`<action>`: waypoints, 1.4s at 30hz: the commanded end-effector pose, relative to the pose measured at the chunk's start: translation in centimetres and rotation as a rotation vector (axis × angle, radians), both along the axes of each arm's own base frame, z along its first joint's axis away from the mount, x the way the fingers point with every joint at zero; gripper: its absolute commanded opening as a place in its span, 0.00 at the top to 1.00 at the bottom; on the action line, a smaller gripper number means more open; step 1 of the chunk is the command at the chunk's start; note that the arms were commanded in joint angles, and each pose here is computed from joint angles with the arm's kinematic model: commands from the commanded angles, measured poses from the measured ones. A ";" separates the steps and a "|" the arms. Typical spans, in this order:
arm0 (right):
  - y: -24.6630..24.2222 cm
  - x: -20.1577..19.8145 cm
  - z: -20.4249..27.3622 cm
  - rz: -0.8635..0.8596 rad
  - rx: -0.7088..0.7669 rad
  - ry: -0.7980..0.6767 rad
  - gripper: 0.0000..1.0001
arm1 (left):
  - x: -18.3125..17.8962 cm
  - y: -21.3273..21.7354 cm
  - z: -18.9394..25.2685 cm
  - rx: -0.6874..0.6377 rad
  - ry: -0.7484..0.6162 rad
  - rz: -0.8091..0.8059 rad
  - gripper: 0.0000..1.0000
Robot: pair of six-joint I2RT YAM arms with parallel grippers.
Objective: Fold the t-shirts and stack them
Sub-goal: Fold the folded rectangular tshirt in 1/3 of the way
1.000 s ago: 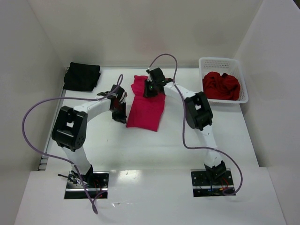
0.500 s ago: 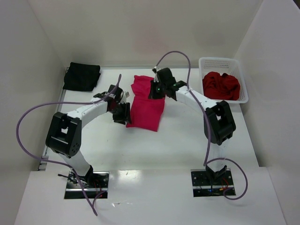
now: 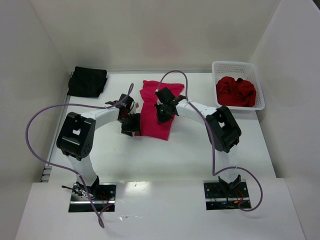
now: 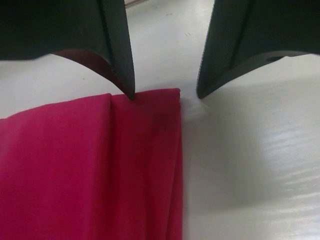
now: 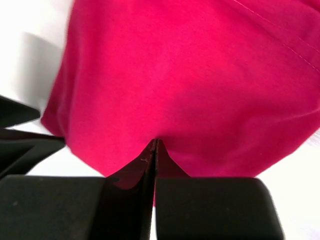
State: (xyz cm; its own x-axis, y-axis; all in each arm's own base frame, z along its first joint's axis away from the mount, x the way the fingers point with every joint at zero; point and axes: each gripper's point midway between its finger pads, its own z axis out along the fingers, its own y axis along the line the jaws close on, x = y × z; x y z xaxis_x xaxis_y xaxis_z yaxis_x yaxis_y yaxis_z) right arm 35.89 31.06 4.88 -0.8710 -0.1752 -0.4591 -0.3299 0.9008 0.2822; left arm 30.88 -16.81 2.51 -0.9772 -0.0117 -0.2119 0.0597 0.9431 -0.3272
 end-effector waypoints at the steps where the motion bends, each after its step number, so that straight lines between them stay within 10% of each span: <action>1: -0.9 -0.2 0.2 -0.014 -0.019 -0.005 0.99 | 0.4 0.4 -1.1 0.018 0.007 0.010 0.40; 14: -3.3 -1.2 -4.4 -0.020 -0.178 0.044 1.00 | 1.0 -0.3 -1.9 -0.028 0.010 0.014 0.99; 32: -7.9 -2.0 -7.1 -0.080 -0.295 0.102 1.00 | 2.7 6.4 -1.4 0.217 -0.043 0.093 1.00; 42: -7.4 -1.3 -5.6 -0.083 -0.248 0.076 1.00 | 1.5 3.7 0.8 0.042 -0.023 -0.030 0.94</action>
State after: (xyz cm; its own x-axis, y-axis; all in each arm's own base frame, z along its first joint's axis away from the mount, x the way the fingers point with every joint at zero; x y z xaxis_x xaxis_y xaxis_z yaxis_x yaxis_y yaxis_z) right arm 35.66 28.26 1.63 -0.8912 -0.1773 -0.4176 -0.2841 0.9357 0.2090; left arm 33.55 -13.58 1.81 -0.9669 -0.0337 -0.2529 0.0374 0.9618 -0.2712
